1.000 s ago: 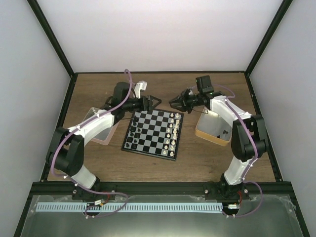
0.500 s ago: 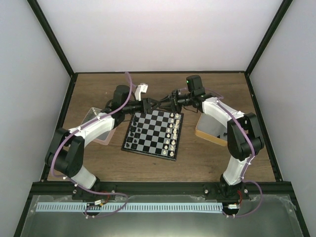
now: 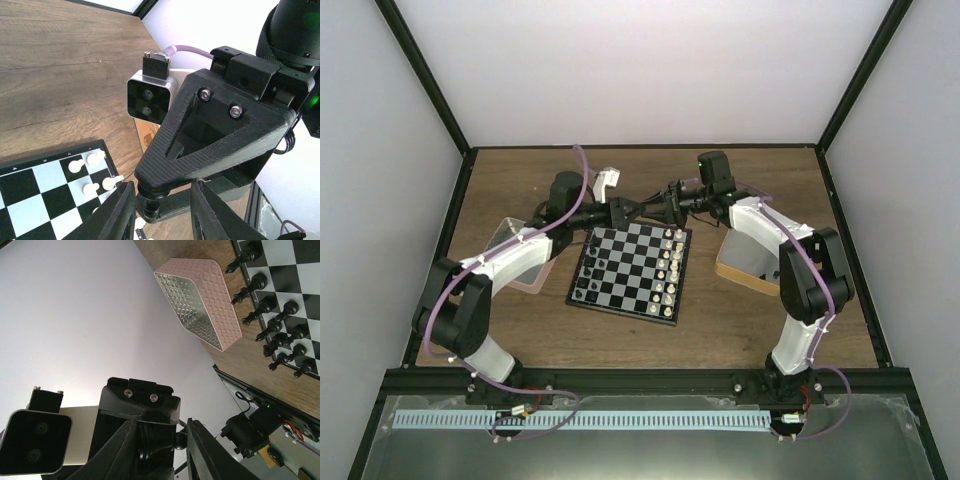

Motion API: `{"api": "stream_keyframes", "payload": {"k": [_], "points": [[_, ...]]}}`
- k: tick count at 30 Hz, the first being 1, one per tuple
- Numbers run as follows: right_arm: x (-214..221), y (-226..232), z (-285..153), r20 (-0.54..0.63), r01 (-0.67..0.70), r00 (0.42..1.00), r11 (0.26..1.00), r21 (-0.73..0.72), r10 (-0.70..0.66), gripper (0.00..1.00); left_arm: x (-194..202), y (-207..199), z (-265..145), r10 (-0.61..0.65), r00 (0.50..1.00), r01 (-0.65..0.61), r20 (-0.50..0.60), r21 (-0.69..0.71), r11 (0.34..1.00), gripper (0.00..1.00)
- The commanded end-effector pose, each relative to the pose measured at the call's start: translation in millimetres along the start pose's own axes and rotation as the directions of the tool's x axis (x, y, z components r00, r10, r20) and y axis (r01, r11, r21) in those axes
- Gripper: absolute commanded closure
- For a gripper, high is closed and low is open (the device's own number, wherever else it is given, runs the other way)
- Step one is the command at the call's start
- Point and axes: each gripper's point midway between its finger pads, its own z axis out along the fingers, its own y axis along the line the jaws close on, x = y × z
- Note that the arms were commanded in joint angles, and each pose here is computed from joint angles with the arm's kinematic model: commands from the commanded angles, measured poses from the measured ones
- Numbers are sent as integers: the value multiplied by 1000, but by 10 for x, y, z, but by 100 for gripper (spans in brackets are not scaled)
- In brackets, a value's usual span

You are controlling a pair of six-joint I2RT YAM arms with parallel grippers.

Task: Set up the chess pieces on the board
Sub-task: Place the chess piece on the chessboard.

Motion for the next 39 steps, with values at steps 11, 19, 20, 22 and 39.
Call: {"api": "stream_keyframes", "payload": {"k": [11, 19, 20, 22, 39], "points": [[180, 221, -4, -71, 38, 997, 998, -48, -42, 74, -97, -55, 50, 45, 999, -46, 17, 36, 998, 81], [94, 131, 6, -24, 113, 993, 994, -10, -113, 62, -118, -30, 37, 38, 999, -38, 15, 9, 999, 96], [66, 124, 7, -12, 148, 989, 989, 4, -148, 58, -109, -23, 27, 35, 999, -35, 9, 0, 999, 96], [24, 154, 2, 12, 249, 968, 968, 28, -249, 50, -66, -8, 4, 44, 999, -44, -14, -20, 999, 96], [248, 51, -416, 163, 804, 537, 560, 197, -828, 38, 180, -72, -378, 741, 657, -753, -135, -132, 644, 96]]}}
